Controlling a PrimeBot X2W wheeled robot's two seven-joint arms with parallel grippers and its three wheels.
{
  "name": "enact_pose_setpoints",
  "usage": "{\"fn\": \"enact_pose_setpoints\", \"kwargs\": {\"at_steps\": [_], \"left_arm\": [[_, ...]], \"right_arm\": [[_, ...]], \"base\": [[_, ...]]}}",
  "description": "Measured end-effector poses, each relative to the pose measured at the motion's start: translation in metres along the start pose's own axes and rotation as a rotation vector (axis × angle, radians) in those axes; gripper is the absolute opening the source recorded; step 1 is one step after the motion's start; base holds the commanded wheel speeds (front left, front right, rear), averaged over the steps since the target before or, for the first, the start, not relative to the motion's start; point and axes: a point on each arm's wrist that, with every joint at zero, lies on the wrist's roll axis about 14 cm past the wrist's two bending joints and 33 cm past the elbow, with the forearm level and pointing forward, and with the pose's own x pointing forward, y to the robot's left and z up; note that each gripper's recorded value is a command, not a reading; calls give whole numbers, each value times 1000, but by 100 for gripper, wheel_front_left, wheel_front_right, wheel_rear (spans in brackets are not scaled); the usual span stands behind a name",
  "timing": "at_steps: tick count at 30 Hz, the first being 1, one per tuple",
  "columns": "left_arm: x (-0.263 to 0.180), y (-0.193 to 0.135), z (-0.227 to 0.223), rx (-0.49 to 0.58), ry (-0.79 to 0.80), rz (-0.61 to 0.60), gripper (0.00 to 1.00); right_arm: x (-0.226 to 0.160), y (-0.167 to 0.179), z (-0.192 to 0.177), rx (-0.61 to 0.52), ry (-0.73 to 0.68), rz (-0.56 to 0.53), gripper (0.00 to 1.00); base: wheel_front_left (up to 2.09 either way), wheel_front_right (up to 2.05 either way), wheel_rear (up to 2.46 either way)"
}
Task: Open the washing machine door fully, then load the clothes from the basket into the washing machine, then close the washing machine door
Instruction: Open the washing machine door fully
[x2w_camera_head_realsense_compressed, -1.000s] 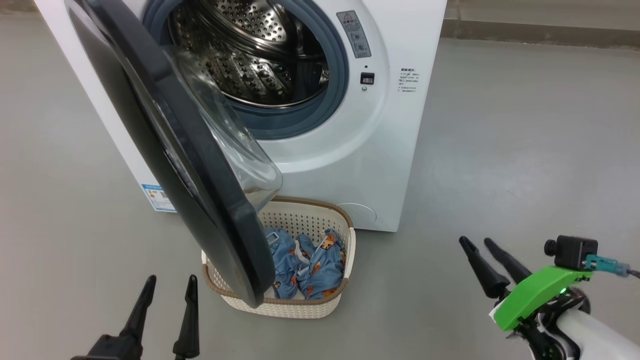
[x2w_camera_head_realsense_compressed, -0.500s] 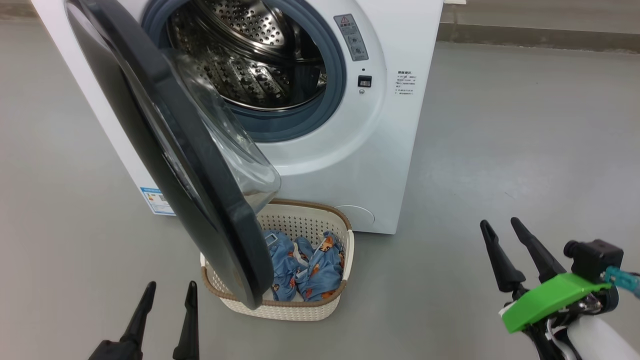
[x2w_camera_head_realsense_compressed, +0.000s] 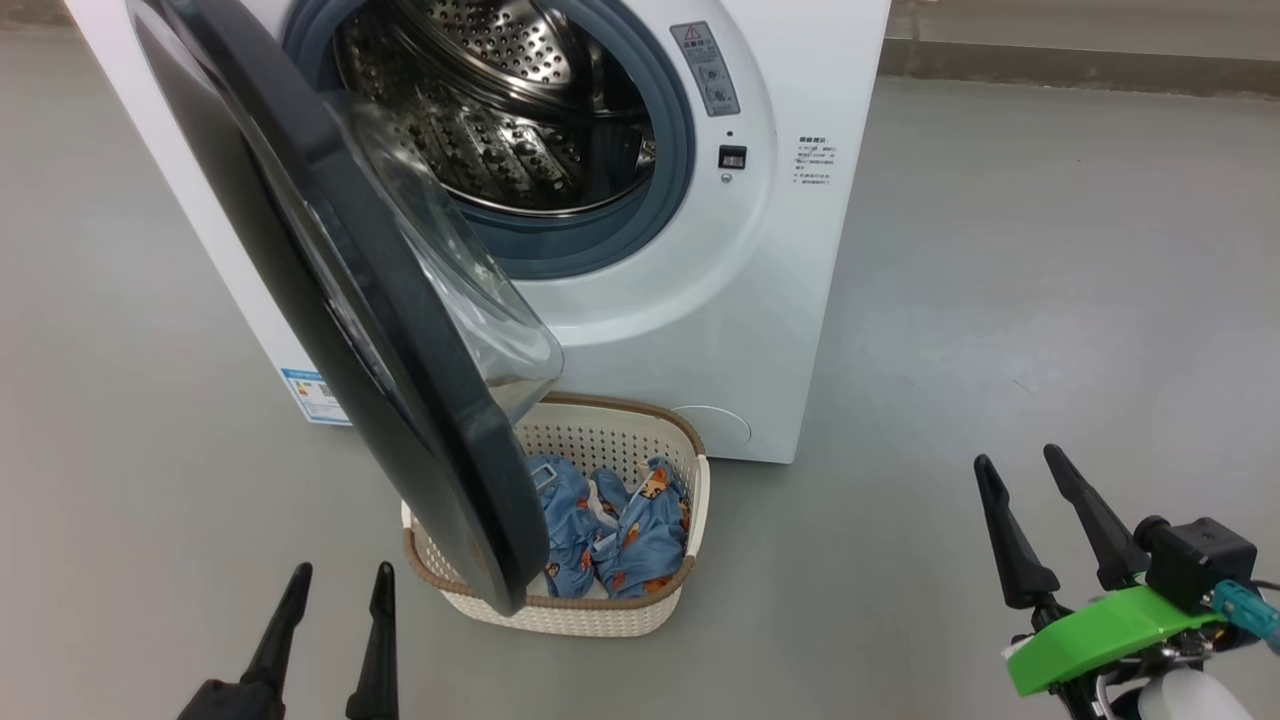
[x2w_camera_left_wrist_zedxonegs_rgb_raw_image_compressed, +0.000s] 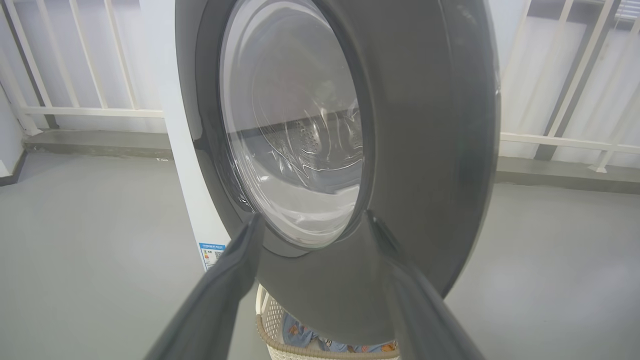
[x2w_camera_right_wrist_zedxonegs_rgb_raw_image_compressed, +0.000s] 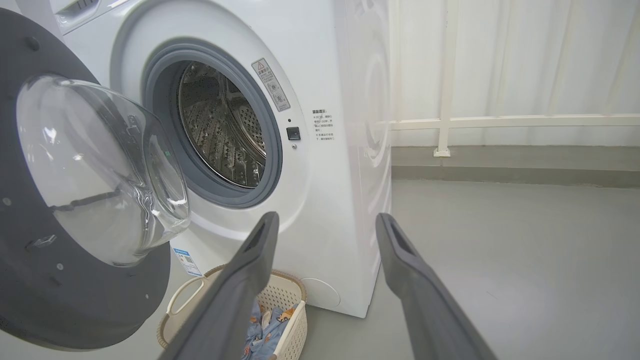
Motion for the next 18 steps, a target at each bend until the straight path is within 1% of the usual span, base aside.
{"fn": "enact_pose_setpoints", "kwargs": {"at_steps": [11,15,16,17,18], "left_arm": [[-1,2,-2,-1,8,7,100],[-1,3,-4,-4,12,9,100],[-1,3,-4,-4,12,9,54],[-1,3,-4,-5,12,9,13],[-1,3,-3,-13,11,11,0]], "right_arm": [[-11,-4,-23,-9,63,-29,100],[-12,-5,-25,-9,68,-31,100],[-12,-5,-25,-9,69,-31,100],[-12,-5,-25,-9,69,-31,100],[-12,-5,-25,-9,70,-31,100]], "base": [[0,0,0],[0,0,0],[0,0,0],[0,0,0],[0,0,0]]}}
